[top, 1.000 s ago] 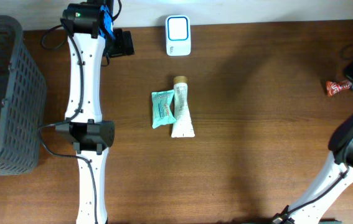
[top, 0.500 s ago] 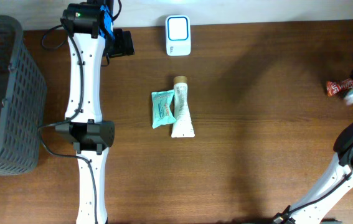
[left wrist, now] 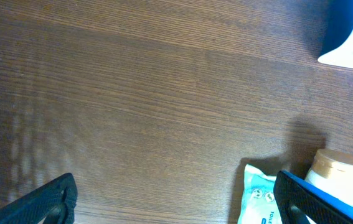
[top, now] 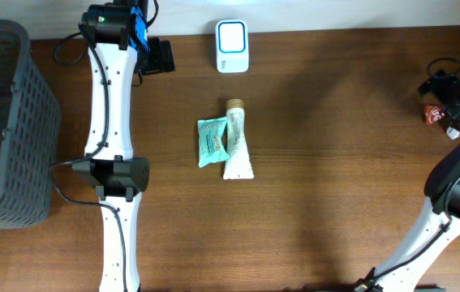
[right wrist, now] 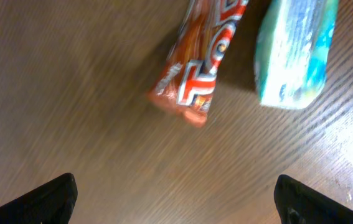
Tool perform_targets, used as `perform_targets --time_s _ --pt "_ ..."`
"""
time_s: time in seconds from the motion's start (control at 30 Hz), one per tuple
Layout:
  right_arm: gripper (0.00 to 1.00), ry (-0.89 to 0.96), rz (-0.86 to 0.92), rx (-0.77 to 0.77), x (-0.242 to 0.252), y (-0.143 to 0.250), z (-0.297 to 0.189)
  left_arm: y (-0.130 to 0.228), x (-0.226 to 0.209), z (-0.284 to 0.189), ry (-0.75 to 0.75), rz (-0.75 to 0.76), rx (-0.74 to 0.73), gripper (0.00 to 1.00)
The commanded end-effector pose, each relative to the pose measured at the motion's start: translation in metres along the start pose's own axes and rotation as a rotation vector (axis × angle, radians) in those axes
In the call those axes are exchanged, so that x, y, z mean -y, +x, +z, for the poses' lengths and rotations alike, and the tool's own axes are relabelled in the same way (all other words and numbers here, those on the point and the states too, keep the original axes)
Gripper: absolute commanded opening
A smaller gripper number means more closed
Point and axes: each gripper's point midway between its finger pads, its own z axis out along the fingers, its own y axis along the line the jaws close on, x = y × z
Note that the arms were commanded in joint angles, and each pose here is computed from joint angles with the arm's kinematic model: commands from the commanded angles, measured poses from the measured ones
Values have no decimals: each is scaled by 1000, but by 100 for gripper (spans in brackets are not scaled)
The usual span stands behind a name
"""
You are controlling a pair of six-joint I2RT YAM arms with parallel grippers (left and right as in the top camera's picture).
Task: Scan the item barcode
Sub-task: 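Move the right gripper back over the white tube, then grasp the white tube with the right gripper and lift it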
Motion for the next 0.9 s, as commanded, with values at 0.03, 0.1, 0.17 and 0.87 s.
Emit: perform_targets --time_s 0.03,0.1,0.17,0.87 --pt "99 -108 -59 152 -30 -3 -104 1 -2 5 3 4 -12 99" --pt "99 -138 -106 150 -44 18 -134 1 -2 5 2 4 -11 99" --pt "99 -182 -215 109 -65 48 -150 1 -2 5 3 4 -12 99" --pt "99 -664 -988 -548 -211 378 -87 1 -2 5 2 4 -12 99"
